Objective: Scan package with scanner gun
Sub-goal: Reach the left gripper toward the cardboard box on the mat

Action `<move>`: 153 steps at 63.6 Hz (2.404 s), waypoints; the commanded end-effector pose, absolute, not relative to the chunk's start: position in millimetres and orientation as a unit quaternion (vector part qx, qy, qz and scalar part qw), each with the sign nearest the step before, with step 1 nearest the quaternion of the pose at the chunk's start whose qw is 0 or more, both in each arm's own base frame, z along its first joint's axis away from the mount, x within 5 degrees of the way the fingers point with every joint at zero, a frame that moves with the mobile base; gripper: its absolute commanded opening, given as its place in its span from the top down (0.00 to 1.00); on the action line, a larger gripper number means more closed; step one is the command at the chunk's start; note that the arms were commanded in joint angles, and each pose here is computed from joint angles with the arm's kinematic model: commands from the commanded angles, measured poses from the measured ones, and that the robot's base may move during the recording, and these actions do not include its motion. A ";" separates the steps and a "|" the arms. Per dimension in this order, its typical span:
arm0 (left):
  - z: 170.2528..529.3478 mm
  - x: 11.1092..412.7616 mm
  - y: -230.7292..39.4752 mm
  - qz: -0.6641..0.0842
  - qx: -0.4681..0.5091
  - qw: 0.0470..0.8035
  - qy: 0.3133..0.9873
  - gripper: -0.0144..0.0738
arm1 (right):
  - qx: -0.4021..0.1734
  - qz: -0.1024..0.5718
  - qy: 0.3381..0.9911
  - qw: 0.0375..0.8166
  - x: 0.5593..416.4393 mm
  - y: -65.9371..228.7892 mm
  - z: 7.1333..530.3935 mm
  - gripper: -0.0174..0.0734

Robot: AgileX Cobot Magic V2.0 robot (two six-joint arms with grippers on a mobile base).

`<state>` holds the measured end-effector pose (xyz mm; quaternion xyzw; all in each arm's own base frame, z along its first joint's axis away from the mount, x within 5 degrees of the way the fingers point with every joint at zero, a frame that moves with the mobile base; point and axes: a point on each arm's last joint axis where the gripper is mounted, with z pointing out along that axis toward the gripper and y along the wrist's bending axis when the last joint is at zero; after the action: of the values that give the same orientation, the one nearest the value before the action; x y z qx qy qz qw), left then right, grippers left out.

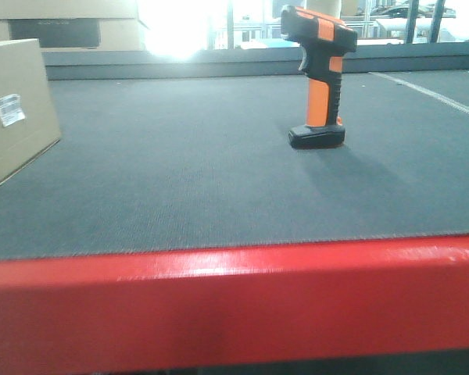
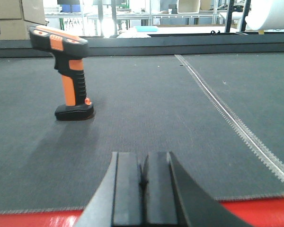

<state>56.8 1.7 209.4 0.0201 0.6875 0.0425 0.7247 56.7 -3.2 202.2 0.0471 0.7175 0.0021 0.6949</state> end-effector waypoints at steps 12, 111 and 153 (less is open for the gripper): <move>212.4 56.2 1.3 0.035 0.017 0.733 0.679 0.96 | 0.045 -0.004 0.709 0.704 56.4 -3.6 204.4 0.98; 212.4 56.2 1.3 0.035 0.016 0.733 0.679 0.96 | 0.045 -0.004 0.708 0.705 56.4 -3.7 204.7 0.98; 226.2 54.0 1.6 0.038 0.013 0.783 0.620 0.96 | 0.046 -0.009 0.658 0.752 55.5 -4.7 217.1 0.98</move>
<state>56.0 1.8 217.4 0.0181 0.6546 0.0440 0.7544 56.5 -4.0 210.6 0.0480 0.6844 -0.0010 0.7275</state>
